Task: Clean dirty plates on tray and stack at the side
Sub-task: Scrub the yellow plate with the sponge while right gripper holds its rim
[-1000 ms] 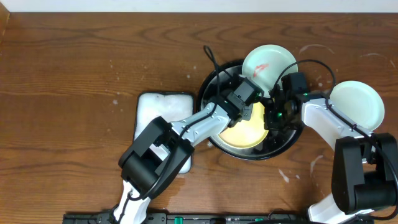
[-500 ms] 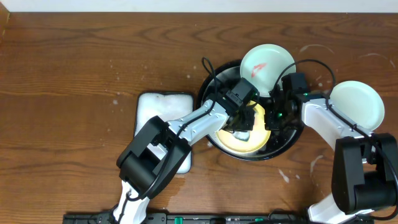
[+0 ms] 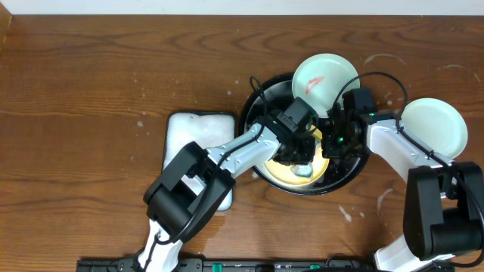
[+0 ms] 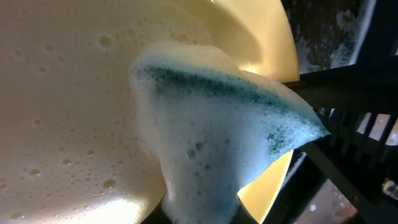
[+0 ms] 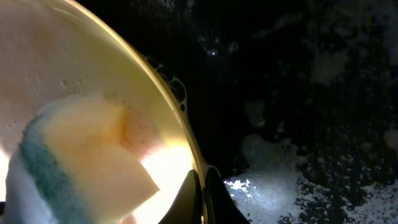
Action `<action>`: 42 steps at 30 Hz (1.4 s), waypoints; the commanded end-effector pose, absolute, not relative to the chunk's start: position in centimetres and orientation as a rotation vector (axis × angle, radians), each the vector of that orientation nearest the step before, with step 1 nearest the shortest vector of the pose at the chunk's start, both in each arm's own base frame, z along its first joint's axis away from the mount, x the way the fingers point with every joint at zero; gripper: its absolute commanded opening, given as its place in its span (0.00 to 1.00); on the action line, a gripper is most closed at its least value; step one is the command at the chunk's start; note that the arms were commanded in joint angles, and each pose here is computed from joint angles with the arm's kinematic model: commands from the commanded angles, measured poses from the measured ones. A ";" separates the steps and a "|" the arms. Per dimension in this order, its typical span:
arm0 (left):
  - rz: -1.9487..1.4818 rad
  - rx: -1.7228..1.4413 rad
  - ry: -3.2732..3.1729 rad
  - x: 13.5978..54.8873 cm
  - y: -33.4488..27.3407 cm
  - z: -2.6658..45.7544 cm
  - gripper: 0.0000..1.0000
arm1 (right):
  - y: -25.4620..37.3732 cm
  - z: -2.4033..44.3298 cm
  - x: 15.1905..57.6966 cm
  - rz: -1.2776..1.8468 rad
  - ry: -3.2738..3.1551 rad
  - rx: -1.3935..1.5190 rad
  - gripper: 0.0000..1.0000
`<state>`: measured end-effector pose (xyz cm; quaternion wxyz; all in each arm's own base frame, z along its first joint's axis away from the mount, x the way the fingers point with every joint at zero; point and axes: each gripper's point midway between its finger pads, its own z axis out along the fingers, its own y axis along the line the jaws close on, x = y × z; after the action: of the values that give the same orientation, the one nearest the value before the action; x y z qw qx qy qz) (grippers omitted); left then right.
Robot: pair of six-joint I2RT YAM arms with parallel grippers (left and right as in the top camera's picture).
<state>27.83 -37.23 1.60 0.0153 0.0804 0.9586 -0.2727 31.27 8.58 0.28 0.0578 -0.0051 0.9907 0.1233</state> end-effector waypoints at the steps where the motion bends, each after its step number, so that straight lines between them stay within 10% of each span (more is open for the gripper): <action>1: -0.573 0.284 2.970 28.5 -34.8 -1.4 0.13 | 8.3 -0.5 30.8 0.339 3.028 -0.037 0.01; 21: 0.474 0.186 2.650 36.7 -19.7 -0.4 0.08 | 8.3 -0.5 30.7 0.338 3.031 -0.037 0.01; 42: -0.772 0.043 3.225 25.7 -35.0 -6.1 0.08 | 8.3 -0.5 30.7 0.337 3.032 -0.038 0.01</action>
<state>33.27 -35.32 0.47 0.0736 0.0180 0.9669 -0.2438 31.42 8.84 0.35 0.0613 -0.0081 0.9902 0.1256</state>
